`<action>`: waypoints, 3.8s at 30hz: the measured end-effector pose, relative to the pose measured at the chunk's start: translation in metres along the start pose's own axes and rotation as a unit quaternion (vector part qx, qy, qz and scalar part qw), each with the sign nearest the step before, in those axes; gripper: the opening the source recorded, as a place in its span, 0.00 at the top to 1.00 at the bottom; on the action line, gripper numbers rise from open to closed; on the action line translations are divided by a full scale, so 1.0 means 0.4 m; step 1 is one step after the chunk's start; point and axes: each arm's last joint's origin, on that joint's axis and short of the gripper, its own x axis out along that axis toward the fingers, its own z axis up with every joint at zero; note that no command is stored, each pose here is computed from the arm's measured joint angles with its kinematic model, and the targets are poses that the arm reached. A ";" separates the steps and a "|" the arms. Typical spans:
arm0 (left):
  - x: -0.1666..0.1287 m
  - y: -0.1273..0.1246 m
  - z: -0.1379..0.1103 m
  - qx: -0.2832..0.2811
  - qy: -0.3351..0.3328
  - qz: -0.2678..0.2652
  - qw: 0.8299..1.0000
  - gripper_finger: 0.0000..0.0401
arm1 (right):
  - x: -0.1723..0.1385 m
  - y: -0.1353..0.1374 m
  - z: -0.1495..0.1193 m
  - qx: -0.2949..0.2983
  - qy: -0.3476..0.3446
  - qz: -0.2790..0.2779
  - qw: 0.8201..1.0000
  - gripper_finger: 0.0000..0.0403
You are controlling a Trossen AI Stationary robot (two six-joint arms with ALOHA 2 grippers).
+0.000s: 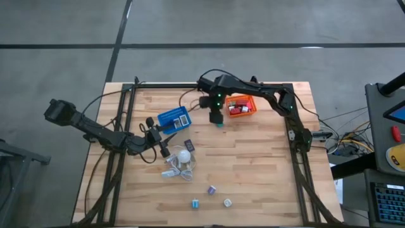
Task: Pick & Place Office items
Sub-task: Put the light blue timer into the blue bin
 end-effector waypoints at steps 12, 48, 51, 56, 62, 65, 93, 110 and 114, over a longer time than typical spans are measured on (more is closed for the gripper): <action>0.000 -0.001 0.000 -0.009 0.000 -0.004 1.000 0.56 | 0.026 -0.057 -0.042 0.167 0.001 0.042 0.985 0.45; 0.001 -0.003 0.006 -0.014 -0.003 -0.013 1.000 0.56 | 0.136 -0.027 -0.089 0.190 0.048 0.009 0.981 0.41; 0.001 -0.003 0.006 -0.014 -0.003 -0.013 1.000 0.56 | 0.134 -0.019 -0.088 0.187 0.054 0.017 0.981 0.37; 0.001 -0.003 0.006 -0.014 -0.003 -0.015 1.000 0.56 | 0.132 -0.002 -0.081 0.182 0.049 0.033 0.982 0.27; 0.001 -0.003 0.006 -0.014 -0.003 -0.015 1.000 0.56 | 0.136 0.011 -0.070 0.173 0.036 0.035 0.984 0.19; 0.001 -0.004 0.006 -0.016 -0.003 -0.021 1.000 0.56 | 0.142 0.010 -0.063 0.169 0.026 0.023 0.985 0.18; 0.001 -0.004 0.006 -0.020 -0.003 -0.025 0.999 0.56 | 0.199 0.078 -0.050 0.023 0.083 -0.102 0.991 0.70; -0.001 0.002 -0.002 0.005 0.001 0.014 1.000 0.56 | 0.114 0.089 -0.025 -0.004 0.011 -0.122 0.992 0.70; -0.001 0.002 -0.004 0.008 0.004 0.015 1.000 0.56 | 0.088 0.095 -0.017 -0.013 -0.013 -0.127 0.992 0.70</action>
